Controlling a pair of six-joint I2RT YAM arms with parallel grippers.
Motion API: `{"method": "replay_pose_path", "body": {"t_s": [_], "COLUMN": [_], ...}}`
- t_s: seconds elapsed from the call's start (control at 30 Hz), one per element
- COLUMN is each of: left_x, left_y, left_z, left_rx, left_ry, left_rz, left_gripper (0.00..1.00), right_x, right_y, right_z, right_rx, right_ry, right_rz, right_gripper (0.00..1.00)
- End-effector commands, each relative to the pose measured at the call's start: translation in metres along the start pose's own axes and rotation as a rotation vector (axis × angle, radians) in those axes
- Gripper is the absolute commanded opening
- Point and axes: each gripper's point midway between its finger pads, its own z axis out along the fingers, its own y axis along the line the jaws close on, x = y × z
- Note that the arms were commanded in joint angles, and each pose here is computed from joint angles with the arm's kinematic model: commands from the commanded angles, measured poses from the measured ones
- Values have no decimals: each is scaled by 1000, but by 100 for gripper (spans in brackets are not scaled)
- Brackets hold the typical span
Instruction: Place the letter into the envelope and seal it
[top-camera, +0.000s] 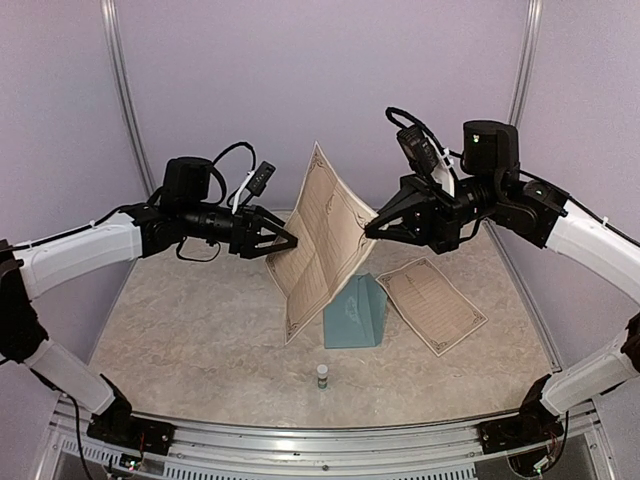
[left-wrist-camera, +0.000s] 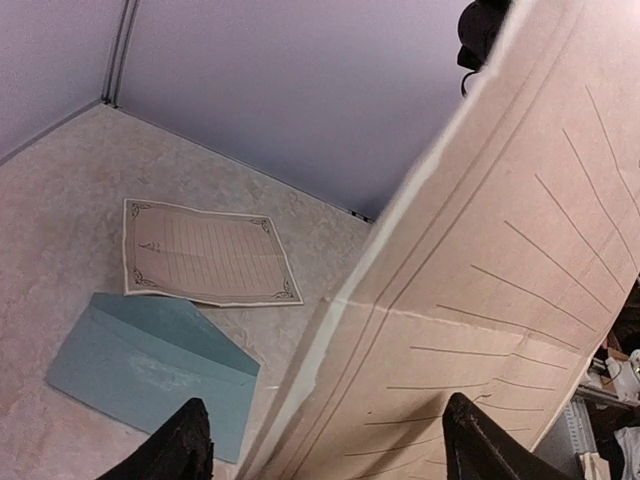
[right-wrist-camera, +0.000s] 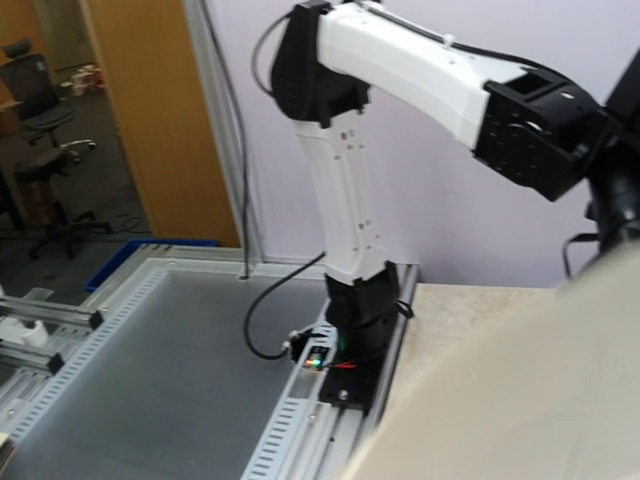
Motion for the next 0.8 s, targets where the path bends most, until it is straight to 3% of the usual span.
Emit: {"method": "replay_pose_path", "body": {"t_s": [0.0, 0.4, 0.57, 0.7, 0.77], "left_x": [7, 16, 20, 21, 19], "left_y": [-3, 2, 3, 9, 12], "left_z": [-10, -33, -34, -35, -35], "left_rx": [47, -3, -4, -43, -75], "left_ry": [11, -12, -10, -14, -21], "left_rz": [-29, -50, -56, -56, -42], "left_gripper": [65, 10, 0, 0, 0], "right_x": [3, 20, 29, 38, 45], "right_y": [-5, -37, -50, -60, -61], "right_z": [-4, -13, -16, -16, -13], "right_rx": [72, 220, 272, 308, 289], "right_ry": [13, 58, 75, 93, 102], "right_rz": [-9, 46, 72, 99, 117], "right_gripper": [0, 0, 0, 1, 16]}}
